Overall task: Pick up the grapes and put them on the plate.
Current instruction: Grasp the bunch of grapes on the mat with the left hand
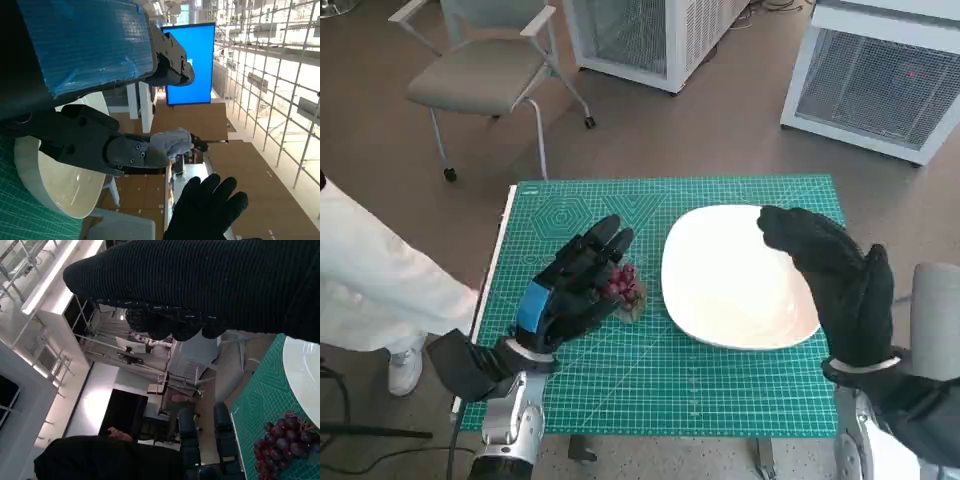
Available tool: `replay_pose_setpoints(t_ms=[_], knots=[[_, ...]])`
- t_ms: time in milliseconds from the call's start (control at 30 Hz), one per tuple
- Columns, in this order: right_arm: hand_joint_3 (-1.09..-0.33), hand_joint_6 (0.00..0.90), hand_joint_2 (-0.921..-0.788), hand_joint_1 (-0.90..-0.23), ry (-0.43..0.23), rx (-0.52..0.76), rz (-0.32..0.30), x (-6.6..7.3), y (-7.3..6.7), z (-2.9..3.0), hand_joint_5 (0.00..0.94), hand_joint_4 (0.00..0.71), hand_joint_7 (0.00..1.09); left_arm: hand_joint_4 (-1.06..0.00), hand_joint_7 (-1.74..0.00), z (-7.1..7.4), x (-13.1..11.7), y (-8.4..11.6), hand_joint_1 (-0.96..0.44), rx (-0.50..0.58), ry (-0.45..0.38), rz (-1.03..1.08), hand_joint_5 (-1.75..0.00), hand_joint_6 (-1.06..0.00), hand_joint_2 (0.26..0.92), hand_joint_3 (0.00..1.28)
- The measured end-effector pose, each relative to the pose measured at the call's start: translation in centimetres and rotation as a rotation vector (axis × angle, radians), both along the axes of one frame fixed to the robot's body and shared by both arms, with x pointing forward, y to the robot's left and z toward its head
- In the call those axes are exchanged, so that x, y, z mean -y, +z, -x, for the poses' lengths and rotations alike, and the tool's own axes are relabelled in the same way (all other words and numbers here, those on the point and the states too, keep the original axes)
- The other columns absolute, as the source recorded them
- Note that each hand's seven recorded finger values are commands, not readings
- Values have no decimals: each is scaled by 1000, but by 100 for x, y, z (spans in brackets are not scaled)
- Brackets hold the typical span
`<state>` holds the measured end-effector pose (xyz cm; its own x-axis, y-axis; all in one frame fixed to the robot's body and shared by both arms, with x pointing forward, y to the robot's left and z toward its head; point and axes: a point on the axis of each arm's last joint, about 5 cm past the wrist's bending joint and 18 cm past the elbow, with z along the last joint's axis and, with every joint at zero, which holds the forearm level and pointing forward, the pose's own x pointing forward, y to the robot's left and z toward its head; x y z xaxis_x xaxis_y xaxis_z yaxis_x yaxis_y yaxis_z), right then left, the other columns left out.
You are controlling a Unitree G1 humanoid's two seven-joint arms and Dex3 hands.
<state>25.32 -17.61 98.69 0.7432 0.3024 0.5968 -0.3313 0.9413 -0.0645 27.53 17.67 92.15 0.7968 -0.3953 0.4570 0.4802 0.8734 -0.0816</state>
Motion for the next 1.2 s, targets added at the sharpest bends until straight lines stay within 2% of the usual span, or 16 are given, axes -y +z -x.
replay_pose_setpoints(t_ms=[233, 400, 567, 733, 933, 1200], knots=[[-613, 126, -921, -524, 0, 2, 0, -1, 5, -2, 439, 277, 928, -252, 0, -33, -95, 91, -435, 30, 32, -95, 0, -394, 921, 106], [-609, 124, -921, -525, -2, 6, -1, 4, 12, -3, 438, 276, 928, -115, 1, -54, -293, 288, -463, 88, 132, -375, 0, -230, 893, 28], [-606, 122, -921, -526, -5, 9, -1, 10, 16, -3, 435, 275, 925, -31, -2, -45, -418, 489, -363, 126, 233, -652, 0, -131, 820, 7], [-606, 121, -921, -526, -4, 12, -2, 9, 23, -3, 433, 274, 923, -18, -13, -29, -427, 692, -213, 120, 325, -905, -2, -144, 762, 2], [-607, 122, -921, -523, -3, 16, -2, 6, 32, -6, 431, 275, 922, -39, -16, -6, -316, 856, -141, 51, 427, -1138, -7, -174, 737, 5], [-607, 123, -921, -516, -4, 16, -2, 8, 32, -5, 428, 277, 920, -67, -18, -49, -99, 894, -134, -17, 453, -1302, -10, -210, 736, 5]])
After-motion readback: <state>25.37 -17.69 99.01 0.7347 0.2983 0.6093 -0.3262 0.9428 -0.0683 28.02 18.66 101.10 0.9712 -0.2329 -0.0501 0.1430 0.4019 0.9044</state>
